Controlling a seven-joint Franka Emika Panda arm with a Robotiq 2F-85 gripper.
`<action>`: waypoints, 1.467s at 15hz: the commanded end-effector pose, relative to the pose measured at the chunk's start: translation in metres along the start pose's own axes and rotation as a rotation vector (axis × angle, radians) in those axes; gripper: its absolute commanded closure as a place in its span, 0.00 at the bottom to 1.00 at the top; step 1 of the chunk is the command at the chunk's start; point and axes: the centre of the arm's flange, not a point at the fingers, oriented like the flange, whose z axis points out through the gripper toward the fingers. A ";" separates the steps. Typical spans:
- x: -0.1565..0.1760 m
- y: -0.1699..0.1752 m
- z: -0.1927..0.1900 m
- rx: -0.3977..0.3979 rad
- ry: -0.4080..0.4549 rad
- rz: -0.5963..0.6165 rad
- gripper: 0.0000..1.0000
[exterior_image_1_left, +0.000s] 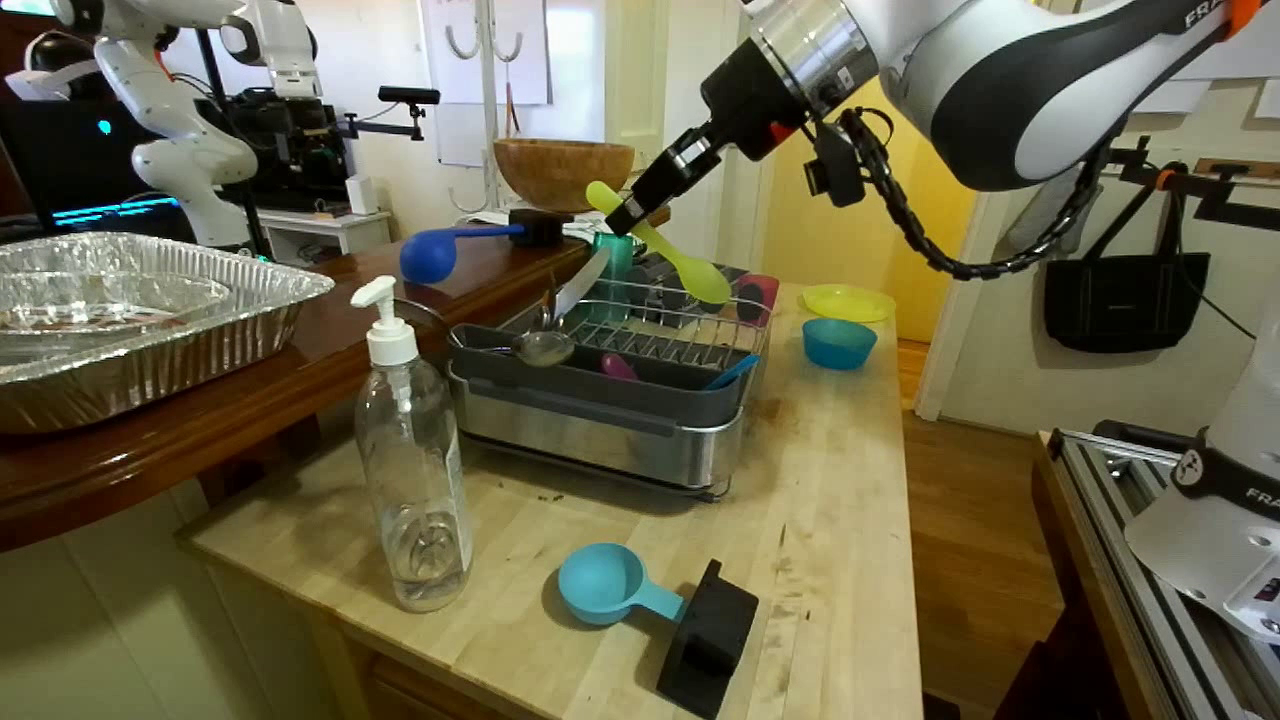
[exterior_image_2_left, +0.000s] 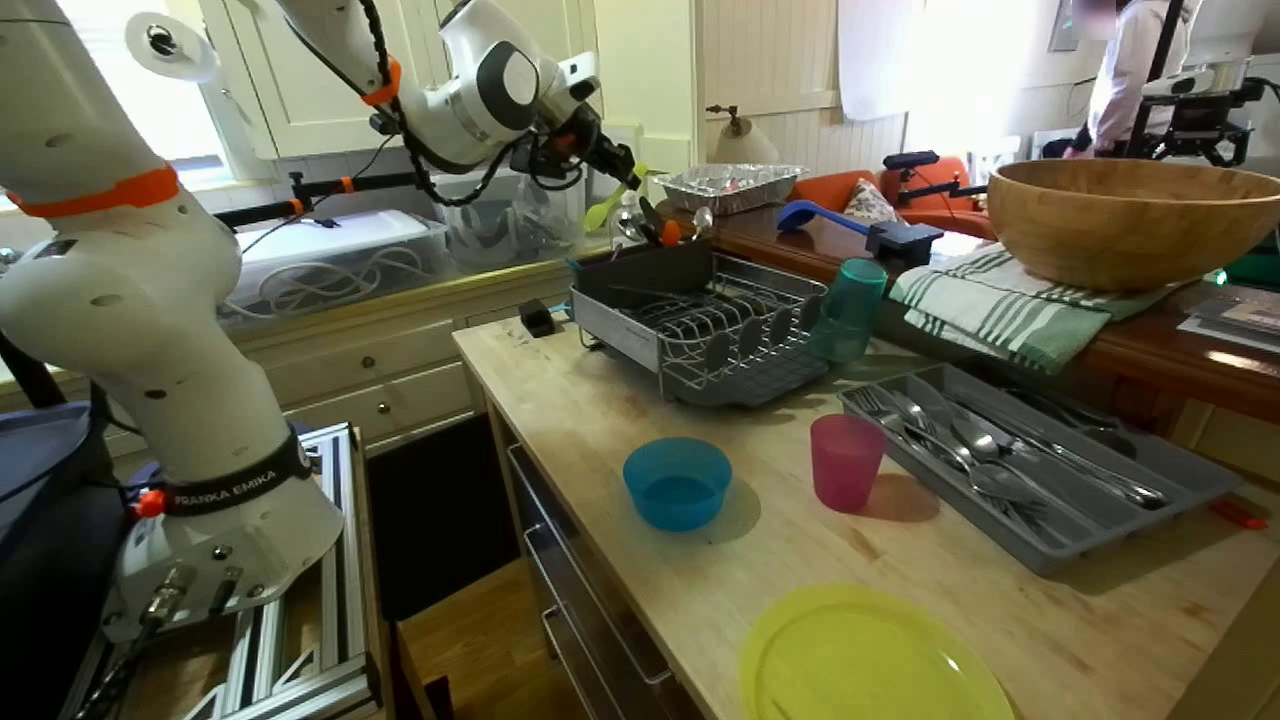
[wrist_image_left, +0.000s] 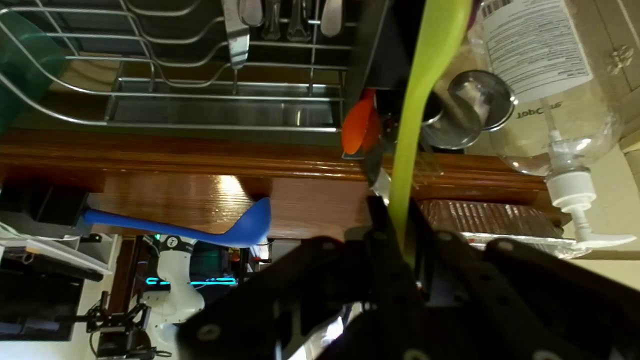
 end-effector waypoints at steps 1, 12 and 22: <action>-0.024 -0.031 0.017 -0.007 0.012 -0.007 0.97; -0.048 -0.045 0.036 -0.086 0.043 -0.031 0.97; -0.068 -0.055 0.055 -0.154 0.066 -0.040 0.97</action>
